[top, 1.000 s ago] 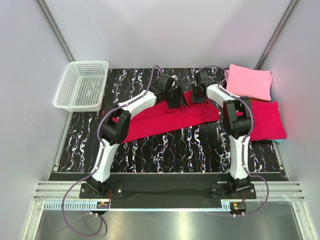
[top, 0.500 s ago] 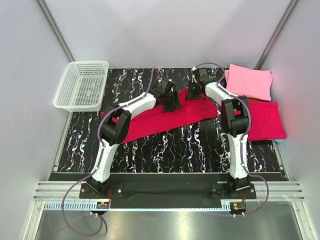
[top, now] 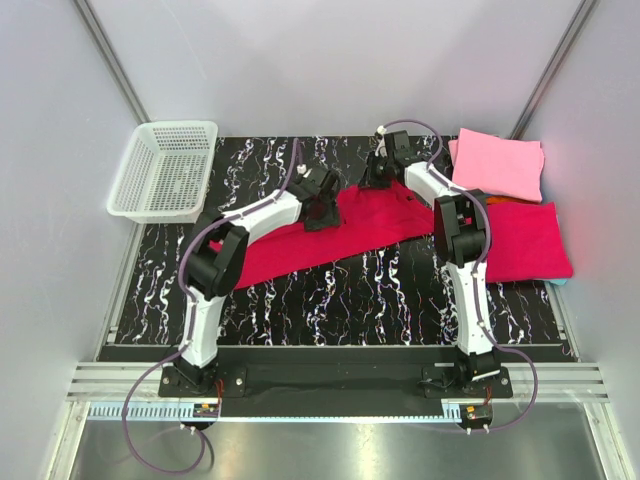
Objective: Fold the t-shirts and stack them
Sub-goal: Fold the tshirt
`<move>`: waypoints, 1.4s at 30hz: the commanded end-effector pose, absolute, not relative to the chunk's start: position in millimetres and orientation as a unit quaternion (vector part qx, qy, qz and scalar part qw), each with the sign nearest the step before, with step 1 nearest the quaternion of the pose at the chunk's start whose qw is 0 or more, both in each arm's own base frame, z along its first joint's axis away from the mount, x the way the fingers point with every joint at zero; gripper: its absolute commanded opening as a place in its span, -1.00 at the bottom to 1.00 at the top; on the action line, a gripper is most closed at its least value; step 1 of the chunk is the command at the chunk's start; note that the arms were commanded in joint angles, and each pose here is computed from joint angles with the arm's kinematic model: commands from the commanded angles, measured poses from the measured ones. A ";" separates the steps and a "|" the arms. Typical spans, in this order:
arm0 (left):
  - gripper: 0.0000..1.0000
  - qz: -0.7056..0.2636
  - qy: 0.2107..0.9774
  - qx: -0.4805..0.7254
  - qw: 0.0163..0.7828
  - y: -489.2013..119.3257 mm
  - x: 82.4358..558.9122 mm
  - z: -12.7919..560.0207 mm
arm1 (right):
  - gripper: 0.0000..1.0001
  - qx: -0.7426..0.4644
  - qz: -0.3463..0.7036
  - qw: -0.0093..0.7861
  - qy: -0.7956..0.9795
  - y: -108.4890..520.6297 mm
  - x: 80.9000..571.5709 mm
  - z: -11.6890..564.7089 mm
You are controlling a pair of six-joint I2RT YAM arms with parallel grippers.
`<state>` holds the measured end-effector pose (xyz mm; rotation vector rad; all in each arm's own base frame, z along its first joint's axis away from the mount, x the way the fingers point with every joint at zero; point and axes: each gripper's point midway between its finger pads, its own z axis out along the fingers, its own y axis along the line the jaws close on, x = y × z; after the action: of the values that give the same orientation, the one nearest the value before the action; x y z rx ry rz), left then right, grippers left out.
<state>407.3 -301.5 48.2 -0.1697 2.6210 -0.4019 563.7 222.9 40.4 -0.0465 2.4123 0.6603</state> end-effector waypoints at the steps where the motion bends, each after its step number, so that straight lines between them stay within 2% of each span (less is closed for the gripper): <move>1: 0.10 -0.102 0.943 -0.114 0.297 -259.3 420.0 80.1 | -0.57 -0.009 0.252 0.345 0.904 222.2 577.7 62.5; 9: 0.11 -0.045 0.934 -0.121 0.332 -216.8 418.8 95.9 | -0.46 -0.010 0.237 0.374 0.897 210.1 561.4 97.2; 15: 0.18 -0.024 0.945 -0.124 0.301 -187.7 414.2 81.3 | -0.19 0.015 0.209 0.378 0.902 192.0 538.5 111.8; 17: 0.20 -0.021 0.949 -0.125 0.289 -181.2 410.4 76.3 | -0.16 0.010 0.202 0.385 0.901 188.3 534.2 115.3; 25: 0.27 0.043 0.961 -0.125 0.241 -150.7 385.8 56.4 | -0.16 0.016 0.205 0.358 0.911 181.7 494.3 113.3; 32: 0.29 0.060 0.963 -0.139 0.222 -127.9 379.5 49.4 | -0.20 0.029 0.204 0.293 0.934 180.2 460.2 64.6; 42: 0.28 0.017 0.982 -0.132 0.130 -116.0 360.5 17.1 | -0.21 0.048 0.146 0.261 0.953 166.4 471.4 27.3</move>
<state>372.0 -113.0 26.3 -0.4352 2.7735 0.1033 454.8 172.5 22.9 0.1114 2.5979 0.4770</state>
